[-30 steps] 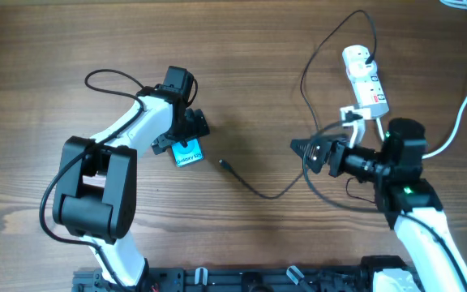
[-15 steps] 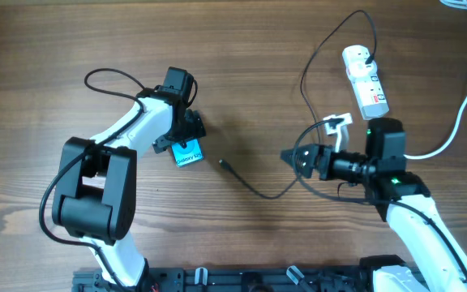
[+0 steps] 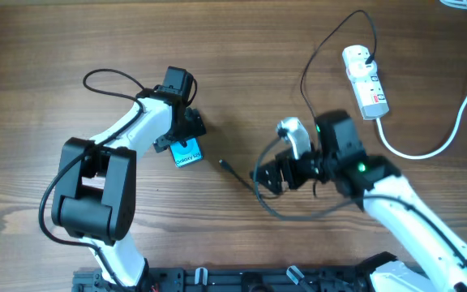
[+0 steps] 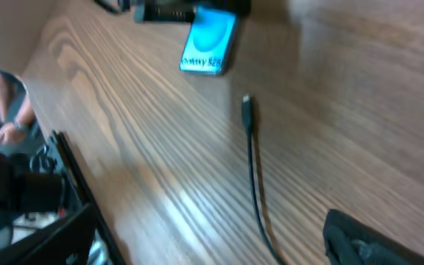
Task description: Plug charger to phone and switch on socket
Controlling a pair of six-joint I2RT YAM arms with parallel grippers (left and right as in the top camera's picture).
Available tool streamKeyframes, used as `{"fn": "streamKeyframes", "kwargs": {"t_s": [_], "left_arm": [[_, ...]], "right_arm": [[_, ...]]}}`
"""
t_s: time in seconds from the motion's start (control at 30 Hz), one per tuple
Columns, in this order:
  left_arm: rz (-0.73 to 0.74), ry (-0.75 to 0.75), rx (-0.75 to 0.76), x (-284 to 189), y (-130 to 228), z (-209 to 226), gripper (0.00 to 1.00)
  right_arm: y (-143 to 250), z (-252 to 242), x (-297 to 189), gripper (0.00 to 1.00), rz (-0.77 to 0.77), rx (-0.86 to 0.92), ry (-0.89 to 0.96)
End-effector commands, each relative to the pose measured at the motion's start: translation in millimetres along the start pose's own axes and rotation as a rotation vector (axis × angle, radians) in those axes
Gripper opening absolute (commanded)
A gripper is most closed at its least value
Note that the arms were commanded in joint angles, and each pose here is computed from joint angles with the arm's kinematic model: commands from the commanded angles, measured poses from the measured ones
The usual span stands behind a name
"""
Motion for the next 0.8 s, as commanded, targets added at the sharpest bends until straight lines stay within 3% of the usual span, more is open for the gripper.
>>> {"fn": "streamKeyframes", "kwargs": {"t_s": [0.0, 0.33, 0.77], "left_arm": [[0.107, 0.028, -0.033, 26.7, 22.2, 3.7, 0.89], [0.076, 0.040, -0.088, 25.8, 2.7, 13.7, 0.85], [0.145, 0.001, -0.062, 44.1, 21.2, 12.9, 0.83]], "right_arm": [[-29.1, 15.1, -1.9, 1.00, -0.010, -0.073, 0.011], [-43.3, 19.3, 17.2, 1.00, -0.092, -0.075, 0.015], [-11.2, 15.8, 102.3, 1.00, 0.050, -0.134, 0.027]]}}
Point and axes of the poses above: each gripper's point midway between its finger pads, its own x axis out along the fingers, its own z axis along the line the jaws close on, y = z × x, the point moved 1 cm from there along -x, back along the fingers, and after that the axes turned 5 degrees about x, right-handed, at the moved point
